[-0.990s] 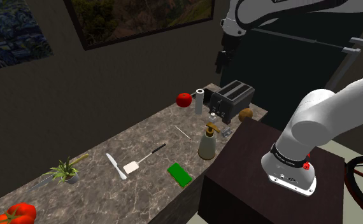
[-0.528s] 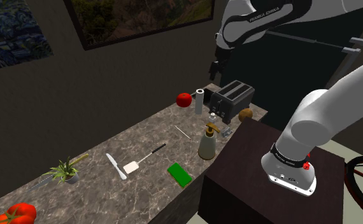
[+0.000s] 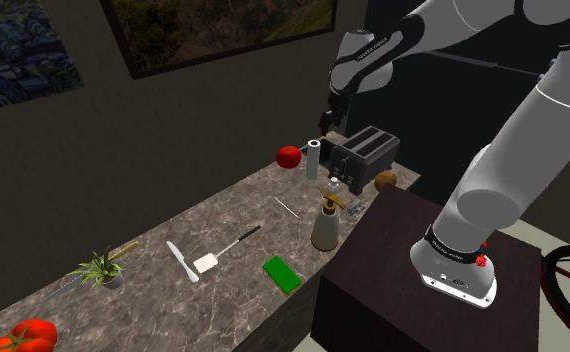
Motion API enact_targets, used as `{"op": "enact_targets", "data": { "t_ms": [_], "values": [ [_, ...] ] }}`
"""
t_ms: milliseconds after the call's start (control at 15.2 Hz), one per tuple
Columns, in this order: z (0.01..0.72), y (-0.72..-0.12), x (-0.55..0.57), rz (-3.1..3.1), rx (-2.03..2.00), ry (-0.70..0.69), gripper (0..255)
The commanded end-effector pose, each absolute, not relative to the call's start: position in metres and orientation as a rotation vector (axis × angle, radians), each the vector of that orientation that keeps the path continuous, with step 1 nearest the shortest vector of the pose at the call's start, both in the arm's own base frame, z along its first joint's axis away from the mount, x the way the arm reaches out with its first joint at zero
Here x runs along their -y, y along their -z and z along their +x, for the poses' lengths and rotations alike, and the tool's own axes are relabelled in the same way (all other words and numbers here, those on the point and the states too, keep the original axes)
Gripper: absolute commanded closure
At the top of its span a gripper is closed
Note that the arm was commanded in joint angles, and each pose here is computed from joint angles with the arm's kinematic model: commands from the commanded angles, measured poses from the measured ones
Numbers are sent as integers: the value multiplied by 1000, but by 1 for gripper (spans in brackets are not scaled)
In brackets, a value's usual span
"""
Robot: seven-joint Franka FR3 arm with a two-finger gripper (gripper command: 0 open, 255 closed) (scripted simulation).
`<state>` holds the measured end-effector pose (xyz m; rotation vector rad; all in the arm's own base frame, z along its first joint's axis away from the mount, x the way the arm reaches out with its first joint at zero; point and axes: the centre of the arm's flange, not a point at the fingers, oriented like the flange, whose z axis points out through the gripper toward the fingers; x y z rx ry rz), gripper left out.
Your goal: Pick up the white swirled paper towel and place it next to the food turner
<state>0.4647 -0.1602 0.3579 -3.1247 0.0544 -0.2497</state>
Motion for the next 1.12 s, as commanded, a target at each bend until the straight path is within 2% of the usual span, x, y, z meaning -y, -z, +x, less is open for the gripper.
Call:
{"op": "enact_targets", "data": {
  "t_ms": [0, 792, 1056],
  "values": [
    [477, -338, 174, -3127, -70, 261, 0],
    [549, -222, 247, -3133, -158, 316, 0],
    [556, -201, 251, -3133, -162, 319, 0]
  ]
}}
